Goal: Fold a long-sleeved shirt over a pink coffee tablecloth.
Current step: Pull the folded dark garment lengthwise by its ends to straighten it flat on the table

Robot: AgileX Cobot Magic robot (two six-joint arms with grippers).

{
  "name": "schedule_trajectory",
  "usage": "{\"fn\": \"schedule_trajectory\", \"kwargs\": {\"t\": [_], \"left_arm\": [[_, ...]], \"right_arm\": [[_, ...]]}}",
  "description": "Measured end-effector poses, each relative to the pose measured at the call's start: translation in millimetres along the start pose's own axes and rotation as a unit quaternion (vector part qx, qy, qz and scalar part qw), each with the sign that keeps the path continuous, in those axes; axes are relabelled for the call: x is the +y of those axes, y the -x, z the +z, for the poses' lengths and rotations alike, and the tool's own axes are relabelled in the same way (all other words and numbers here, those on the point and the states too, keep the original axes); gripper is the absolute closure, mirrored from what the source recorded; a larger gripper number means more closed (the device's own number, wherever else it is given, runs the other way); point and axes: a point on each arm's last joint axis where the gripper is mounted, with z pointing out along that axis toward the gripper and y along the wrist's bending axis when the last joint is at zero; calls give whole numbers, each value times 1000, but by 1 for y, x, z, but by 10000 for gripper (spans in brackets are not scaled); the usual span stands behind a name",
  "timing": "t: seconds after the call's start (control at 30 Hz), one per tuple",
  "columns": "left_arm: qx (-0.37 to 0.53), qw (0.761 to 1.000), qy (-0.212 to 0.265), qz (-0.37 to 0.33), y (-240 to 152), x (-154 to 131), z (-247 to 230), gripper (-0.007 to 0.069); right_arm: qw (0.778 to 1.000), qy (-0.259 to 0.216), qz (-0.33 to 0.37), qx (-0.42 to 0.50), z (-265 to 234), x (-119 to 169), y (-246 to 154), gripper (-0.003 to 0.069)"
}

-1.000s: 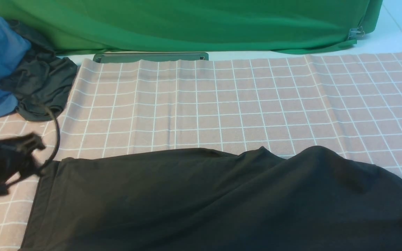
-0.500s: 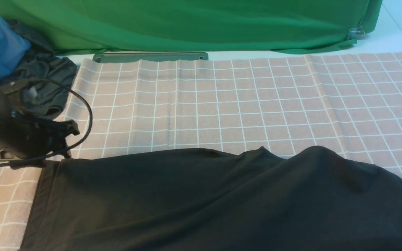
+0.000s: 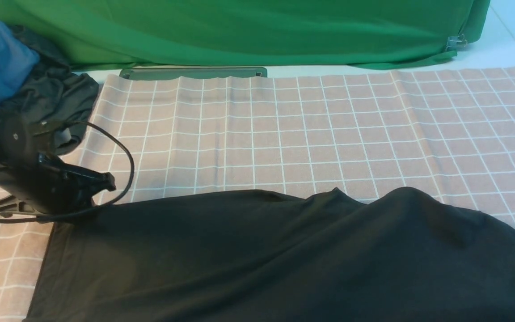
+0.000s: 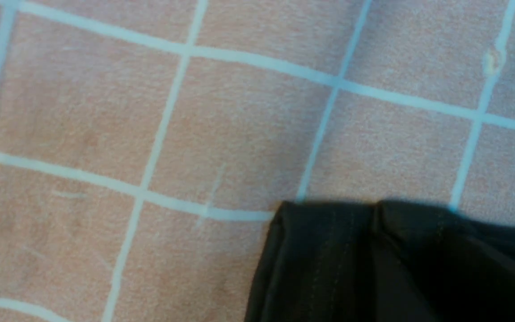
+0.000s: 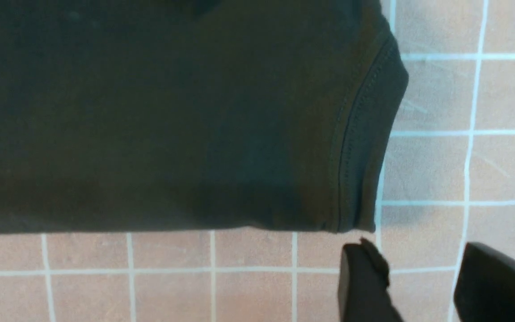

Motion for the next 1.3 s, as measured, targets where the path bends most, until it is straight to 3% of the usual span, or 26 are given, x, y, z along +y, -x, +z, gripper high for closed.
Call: {"fn": "schedule_trajectory", "kwargs": {"t": [0.07, 0.13, 0.4, 0.53, 0.7, 1.0, 1.1, 1.23, 1.3], "left_arm": [[0, 1000, -2, 17, 0, -2, 0, 578], [2, 1000, -2, 19, 1, -2, -1, 598], [-29, 999, 26, 12, 14, 1, -51, 598], [-60, 996, 66, 19, 15, 8, -79, 598], [-71, 993, 90, 28, 18, 12, -78, 598], [-96, 991, 86, 38, 28, 11, -55, 598], [-95, 992, 78, 22, 27, 9, -55, 598], [-86, 995, 5, -52, 24, -5, -61, 598], [-71, 995, -43, -60, 19, -19, -66, 598]], "right_arm": [[1000, 0, 0, -2, 0, 0, 0, 326], [1000, 0, 0, -5, 0, 0, 1, 326], [1000, 2, 1, -10, 0, 0, 2, 326], [1000, 2, 3, -22, 0, 0, 4, 326], [1000, 8, 8, -28, 0, 1, 5, 326], [999, 25, 19, -29, 0, 4, 5, 326], [999, 33, 23, -30, 0, 6, 6, 326], [997, 60, 23, -34, -1, 11, 6, 338], [995, 86, 17, -43, -3, 15, 9, 395]]}}
